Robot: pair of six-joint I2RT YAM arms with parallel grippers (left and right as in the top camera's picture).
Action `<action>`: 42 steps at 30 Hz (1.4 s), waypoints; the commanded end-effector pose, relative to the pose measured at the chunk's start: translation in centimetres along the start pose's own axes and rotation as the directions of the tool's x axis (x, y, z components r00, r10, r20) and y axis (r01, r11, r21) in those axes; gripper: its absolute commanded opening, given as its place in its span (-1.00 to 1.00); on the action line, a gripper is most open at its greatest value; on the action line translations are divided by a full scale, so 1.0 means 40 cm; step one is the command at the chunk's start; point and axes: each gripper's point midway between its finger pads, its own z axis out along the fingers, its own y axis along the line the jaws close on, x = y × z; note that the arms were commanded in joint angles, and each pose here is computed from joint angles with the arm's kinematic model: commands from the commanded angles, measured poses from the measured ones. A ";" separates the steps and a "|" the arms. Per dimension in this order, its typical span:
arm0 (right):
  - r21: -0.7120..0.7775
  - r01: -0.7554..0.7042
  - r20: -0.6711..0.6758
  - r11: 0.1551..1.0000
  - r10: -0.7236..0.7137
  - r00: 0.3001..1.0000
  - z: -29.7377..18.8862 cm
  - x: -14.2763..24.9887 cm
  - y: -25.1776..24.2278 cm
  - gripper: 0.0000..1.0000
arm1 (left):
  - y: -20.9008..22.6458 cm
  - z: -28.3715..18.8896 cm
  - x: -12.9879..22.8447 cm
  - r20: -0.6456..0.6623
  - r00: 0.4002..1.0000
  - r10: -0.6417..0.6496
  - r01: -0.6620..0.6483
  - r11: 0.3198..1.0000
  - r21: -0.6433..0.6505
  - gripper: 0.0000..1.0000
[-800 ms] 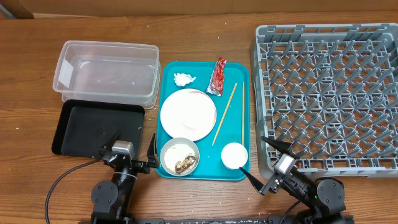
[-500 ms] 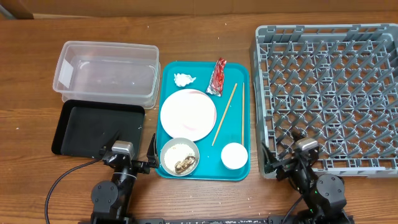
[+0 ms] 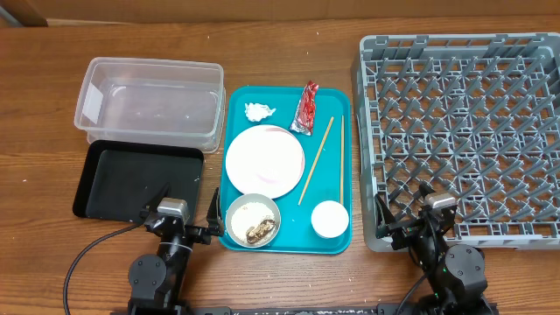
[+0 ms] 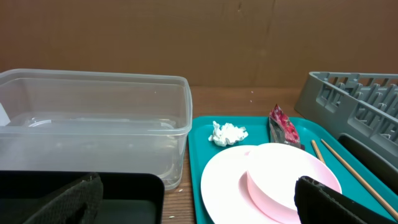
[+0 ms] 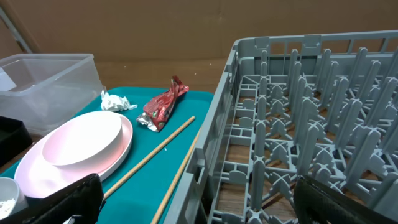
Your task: Sort waste into correct bins and load items into the dishwasher
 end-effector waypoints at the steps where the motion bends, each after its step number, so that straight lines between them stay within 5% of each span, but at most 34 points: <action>1: 0.020 -0.012 0.004 1.000 0.012 1.000 -0.003 -0.003 -0.008 0.99 | 0.001 -0.001 0.001 0.002 1.000 0.007 -0.007 1.000 0.001 1.00; 10: 0.019 -0.023 0.004 1.000 0.023 1.000 -0.003 -0.003 -0.008 1.00 | -0.054 -0.004 -0.005 -0.019 0.977 -0.211 0.212 0.969 0.127 1.00; 26: -0.036 -0.022 0.023 0.999 0.023 0.999 -0.003 -0.016 0.016 1.00 | -0.155 -0.031 -0.008 -0.077 0.977 -0.196 0.211 0.911 0.353 1.00; 35: -0.101 -0.109 0.093 0.989 0.118 0.989 -0.044 -0.135 0.052 1.00 | -0.169 -0.072 -0.137 -0.039 0.982 -0.185 0.187 0.915 0.357 1.00; 42: -0.035 -0.138 -0.172 0.990 0.130 0.976 -0.036 -0.192 0.060 1.00 | -0.177 -0.061 -0.173 -0.285 0.936 -0.207 0.289 0.915 0.284 1.00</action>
